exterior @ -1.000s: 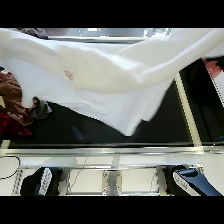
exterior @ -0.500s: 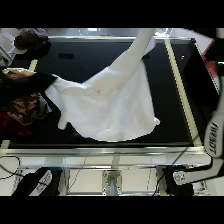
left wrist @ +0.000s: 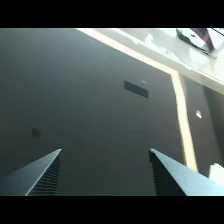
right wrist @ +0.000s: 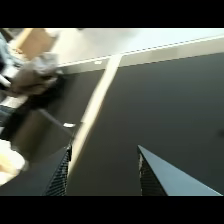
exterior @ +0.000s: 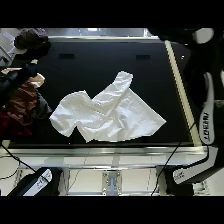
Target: Fold the shirts.
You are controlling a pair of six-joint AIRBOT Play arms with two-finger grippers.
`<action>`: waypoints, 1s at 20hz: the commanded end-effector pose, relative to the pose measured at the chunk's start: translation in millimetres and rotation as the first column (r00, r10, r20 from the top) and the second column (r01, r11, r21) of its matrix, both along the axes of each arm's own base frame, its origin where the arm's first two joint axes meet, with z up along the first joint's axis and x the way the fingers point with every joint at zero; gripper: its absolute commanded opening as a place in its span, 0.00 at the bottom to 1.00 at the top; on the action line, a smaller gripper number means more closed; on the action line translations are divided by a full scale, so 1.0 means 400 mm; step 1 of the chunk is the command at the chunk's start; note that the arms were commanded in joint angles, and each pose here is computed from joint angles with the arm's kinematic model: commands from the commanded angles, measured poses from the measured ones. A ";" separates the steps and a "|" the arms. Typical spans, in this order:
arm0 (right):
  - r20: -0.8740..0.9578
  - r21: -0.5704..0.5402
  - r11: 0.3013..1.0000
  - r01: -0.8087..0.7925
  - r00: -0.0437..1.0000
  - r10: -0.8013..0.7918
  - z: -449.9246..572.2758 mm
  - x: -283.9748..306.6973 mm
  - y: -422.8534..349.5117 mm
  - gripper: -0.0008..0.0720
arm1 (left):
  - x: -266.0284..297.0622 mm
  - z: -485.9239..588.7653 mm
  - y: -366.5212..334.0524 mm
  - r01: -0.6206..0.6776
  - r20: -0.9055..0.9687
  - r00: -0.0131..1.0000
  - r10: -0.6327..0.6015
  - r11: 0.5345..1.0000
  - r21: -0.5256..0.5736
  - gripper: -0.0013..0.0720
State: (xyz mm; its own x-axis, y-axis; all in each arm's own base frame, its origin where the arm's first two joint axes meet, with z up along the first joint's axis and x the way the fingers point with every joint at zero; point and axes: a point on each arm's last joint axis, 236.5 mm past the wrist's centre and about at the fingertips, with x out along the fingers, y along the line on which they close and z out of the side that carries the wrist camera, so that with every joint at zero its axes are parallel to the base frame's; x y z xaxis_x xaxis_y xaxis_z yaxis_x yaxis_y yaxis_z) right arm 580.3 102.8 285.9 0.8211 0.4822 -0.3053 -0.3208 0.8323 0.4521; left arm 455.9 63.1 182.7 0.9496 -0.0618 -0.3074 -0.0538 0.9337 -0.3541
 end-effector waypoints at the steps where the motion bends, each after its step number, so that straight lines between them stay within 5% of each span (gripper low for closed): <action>1: -0.145 -0.215 0.972 0.095 0.981 -0.128 0.003 -0.166 -0.240 0.63 | -0.044 -0.074 0.029 0.115 -0.136 0.985 -0.107 0.992 0.050 0.87; 4: -0.241 -0.384 0.900 0.209 0.918 -0.315 0.019 -0.367 -0.449 0.63 | -0.022 -0.230 -0.030 0.235 -0.289 0.926 -0.244 0.970 -0.064 0.88; 7: -0.362 -0.400 0.888 0.225 0.852 -0.379 -0.021 -0.531 -0.524 0.63 | 0.038 -0.360 -0.126 0.399 -0.421 0.810 -0.408 0.910 -0.116 0.88; 12: -0.640 -0.123 0.990 0.064 0.758 -0.128 -0.226 -0.653 -0.350 0.63 | 0.122 -0.486 -0.184 0.575 -0.656 0.646 -0.390 0.814 0.082 0.87; 17: -0.876 0.075 0.997 0.003 0.477 0.064 -0.598 -0.796 -0.170 0.64 | 0.091 -0.533 -0.209 0.633 -0.719 0.544 -0.433 0.774 0.013 0.85; 20: -0.918 0.199 0.980 0.003 0.351 0.185 -0.772 -0.890 -0.014 0.81 | 0.046 -0.547 -0.192 0.661 -0.750 0.478 -0.458 0.749 -0.036 0.85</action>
